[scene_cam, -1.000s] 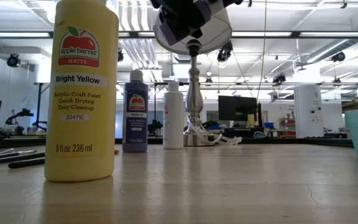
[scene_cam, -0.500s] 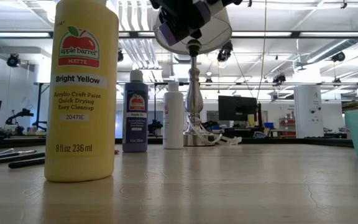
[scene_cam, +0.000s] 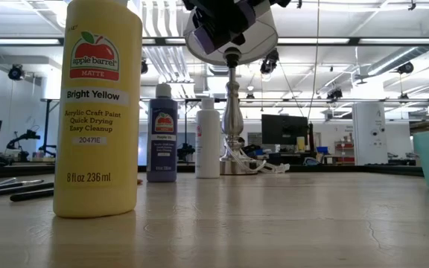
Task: Pick & Place Paint Supplies
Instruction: Put the purple paint bottle into the green bin
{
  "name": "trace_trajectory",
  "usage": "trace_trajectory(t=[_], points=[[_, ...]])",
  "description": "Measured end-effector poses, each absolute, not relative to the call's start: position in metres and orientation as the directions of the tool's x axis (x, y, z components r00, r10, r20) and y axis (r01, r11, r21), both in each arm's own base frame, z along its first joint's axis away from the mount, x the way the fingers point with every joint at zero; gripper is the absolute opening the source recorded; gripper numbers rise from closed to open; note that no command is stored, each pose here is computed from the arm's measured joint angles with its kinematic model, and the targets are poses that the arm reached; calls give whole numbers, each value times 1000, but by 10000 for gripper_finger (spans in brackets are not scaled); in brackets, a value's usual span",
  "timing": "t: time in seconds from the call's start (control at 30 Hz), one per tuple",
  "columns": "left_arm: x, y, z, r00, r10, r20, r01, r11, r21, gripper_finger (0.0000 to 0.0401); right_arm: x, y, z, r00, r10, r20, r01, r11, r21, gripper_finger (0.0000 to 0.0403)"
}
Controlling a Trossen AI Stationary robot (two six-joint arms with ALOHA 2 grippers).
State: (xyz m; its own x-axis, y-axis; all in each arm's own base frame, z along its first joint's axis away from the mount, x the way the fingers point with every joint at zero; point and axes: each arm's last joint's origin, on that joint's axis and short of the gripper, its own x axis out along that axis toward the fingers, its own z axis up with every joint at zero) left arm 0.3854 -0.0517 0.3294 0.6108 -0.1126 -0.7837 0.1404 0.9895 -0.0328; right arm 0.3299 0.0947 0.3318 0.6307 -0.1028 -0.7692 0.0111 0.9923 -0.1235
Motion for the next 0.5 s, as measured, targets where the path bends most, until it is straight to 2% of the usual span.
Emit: trace_trajectory(t=[0.27,0.5], points=[[385,-52,329,611,-113,-783,141,989,-33,130,330,95,332,630,-102,-770,9,992,-124,123],[386,-52,330,613,-114,-782,137,990,-37,167,330,95,332,629,-99,-771,-5,991,-131,112]])
